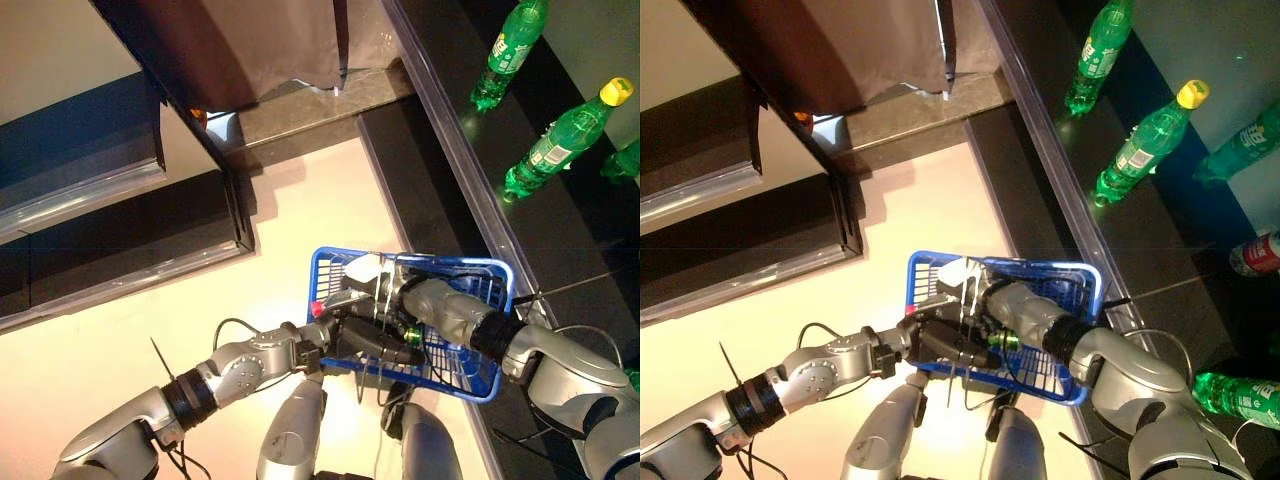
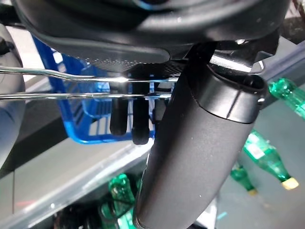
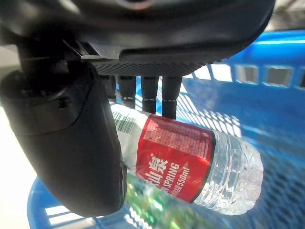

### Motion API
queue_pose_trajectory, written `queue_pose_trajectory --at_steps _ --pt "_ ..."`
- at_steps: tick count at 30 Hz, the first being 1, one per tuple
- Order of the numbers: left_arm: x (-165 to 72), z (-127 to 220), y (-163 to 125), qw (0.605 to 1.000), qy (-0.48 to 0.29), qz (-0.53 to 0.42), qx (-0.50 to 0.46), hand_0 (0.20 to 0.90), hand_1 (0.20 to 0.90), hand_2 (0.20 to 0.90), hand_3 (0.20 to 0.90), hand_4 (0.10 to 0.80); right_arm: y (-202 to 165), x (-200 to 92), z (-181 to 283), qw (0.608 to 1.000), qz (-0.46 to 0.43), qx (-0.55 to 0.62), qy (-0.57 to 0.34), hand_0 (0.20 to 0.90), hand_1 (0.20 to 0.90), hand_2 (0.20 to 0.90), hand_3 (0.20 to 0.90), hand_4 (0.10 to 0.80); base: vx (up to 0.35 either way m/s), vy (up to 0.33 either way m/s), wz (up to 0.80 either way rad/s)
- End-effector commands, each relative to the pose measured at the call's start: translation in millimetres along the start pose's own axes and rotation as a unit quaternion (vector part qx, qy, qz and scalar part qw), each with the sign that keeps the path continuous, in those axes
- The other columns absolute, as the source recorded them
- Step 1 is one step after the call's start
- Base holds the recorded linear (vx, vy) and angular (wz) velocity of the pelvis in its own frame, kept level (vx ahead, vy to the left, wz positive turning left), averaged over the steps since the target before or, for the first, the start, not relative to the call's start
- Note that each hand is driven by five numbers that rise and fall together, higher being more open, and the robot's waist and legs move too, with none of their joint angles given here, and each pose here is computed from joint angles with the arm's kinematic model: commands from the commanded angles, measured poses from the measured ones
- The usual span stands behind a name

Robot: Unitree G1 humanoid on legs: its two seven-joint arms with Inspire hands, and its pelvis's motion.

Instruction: Pick up the drink and place into the basket.

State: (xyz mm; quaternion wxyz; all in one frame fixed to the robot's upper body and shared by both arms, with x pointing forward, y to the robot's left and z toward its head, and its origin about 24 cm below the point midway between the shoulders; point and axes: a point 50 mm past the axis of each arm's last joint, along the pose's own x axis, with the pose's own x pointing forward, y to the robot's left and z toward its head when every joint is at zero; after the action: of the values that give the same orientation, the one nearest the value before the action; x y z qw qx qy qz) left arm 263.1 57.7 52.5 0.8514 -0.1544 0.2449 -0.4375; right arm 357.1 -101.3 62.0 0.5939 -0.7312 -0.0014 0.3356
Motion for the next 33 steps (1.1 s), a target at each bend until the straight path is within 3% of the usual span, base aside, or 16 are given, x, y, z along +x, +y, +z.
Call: queue_pose_trajectory --at_steps 1,9,14,15,16,17,28,33 --pt "21.3 82.7 -106.5 0.947 -0.190 -0.253 0.048 0.300 0.300 0.300 0.200 0.100 -60.0 12.2 57.5 0.995 -0.053 -0.062 -0.063 0.300 0.300 0.300 0.200 0.100 -0.041 0.030 0.01" --pt "29.9 96.7 -106.2 0.944 -0.214 -0.246 0.059 0.300 0.300 0.300 0.200 0.100 -27.3 21.3 4.9 0.995 0.037 -0.041 0.087 0.300 0.300 0.300 0.200 0.100 -0.021 0.016 0.00" --pt "32.5 99.5 -104.2 0.944 -0.225 -0.237 0.056 0.300 0.300 0.300 0.200 0.100 -10.8 23.2 -0.5 0.993 0.048 -0.035 0.100 0.300 0.300 0.300 0.200 0.100 0.000 0.000 0.00" --pt "33.4 100.0 -103.2 0.943 -0.227 -0.236 0.054 0.300 0.300 0.300 0.200 0.100 -10.5 23.5 -0.8 0.993 0.045 -0.032 0.100 0.552 0.552 0.552 0.494 0.394 0.000 0.000 0.00" --pt "33.8 100.3 -103.7 0.943 -0.228 -0.236 0.053 0.300 0.300 0.300 0.200 0.100 -10.9 23.6 -1.1 0.994 0.041 -0.032 0.100 0.858 0.858 0.858 0.851 0.751 0.000 0.000 0.00" --pt "34.0 100.5 -104.4 0.943 -0.229 -0.235 0.053 0.300 0.300 0.300 0.200 0.100 -11.1 23.7 -1.0 0.994 0.039 -0.032 0.101 0.900 0.900 0.900 0.900 0.800 0.000 0.000 0.00" --pt "33.5 100.1 -101.9 0.943 -0.242 -0.227 0.032 0.300 0.300 0.300 0.200 0.100 -8.1 24.5 1.9 0.996 -0.014 0.024 0.079 0.900 0.900 0.900 0.900 0.800 0.000 0.000 0.00" --pt "17.4 107.3 -86.4 0.948 -0.277 -0.156 0.009 0.300 0.300 0.300 0.200 0.100 -33.0 15.0 6.4 0.985 -0.120 0.119 0.015 0.900 0.900 0.900 0.900 0.800 0.028 -0.009 -0.01"
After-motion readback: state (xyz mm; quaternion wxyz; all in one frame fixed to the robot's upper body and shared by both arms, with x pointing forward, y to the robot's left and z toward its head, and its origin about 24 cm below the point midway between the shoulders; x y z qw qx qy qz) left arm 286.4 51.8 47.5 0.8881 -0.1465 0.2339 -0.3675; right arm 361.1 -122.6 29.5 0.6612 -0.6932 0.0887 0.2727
